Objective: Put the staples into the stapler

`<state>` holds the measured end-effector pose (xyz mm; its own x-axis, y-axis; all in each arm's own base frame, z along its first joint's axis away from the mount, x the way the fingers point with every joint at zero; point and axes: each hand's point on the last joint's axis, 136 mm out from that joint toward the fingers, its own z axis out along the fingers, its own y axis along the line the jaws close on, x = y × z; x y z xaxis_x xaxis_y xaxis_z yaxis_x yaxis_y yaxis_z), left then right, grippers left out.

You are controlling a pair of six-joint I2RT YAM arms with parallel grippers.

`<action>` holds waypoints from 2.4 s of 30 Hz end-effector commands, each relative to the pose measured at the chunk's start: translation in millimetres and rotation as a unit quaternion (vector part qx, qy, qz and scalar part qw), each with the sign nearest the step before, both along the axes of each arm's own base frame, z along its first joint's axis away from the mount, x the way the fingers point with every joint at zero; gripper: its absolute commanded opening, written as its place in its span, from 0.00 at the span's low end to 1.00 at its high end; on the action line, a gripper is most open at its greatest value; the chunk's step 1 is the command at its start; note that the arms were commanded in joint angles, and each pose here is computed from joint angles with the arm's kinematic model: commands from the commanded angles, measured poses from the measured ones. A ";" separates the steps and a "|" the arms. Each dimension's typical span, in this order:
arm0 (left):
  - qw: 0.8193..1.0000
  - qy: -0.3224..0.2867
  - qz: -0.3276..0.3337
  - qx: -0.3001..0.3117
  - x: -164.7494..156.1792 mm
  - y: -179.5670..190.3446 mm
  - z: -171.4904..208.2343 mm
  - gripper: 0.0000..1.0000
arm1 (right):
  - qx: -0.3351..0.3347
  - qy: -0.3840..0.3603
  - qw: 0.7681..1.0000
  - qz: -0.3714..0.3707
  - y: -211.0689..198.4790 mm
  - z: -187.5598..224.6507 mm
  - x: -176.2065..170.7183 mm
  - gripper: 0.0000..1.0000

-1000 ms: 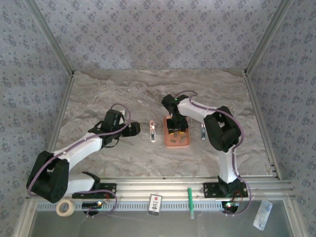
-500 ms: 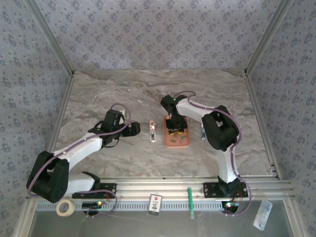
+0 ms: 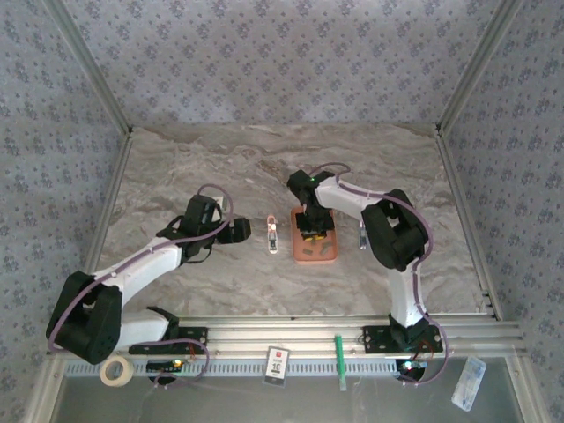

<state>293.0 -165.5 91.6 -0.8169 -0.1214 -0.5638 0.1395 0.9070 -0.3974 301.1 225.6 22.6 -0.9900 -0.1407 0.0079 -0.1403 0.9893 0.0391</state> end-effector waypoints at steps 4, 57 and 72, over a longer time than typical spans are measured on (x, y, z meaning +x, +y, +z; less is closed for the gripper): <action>0.999 -0.050 -0.010 -0.013 14.6 -0.2 39.8 0.95 | 0.008 -0.065 0.998 -0.020 -2.1 27.8 6.8 0.20; 0.989 0.011 -0.141 -0.040 -6.1 -185.8 9.4 0.86 | 0.102 -0.205 0.968 -0.100 -64.3 99.3 -43.4 0.21; 0.984 0.052 -0.158 -0.069 -10.5 -216.2 -9.8 0.84 | 0.093 -0.211 0.966 -0.115 -83.5 106.6 -52.7 0.21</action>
<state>285.0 -366.7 73.2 -0.8734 0.0856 -0.4793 0.3505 0.7939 -0.4969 256.1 153.4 133.0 -0.8983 0.1289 -0.4201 0.0254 0.9697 0.2431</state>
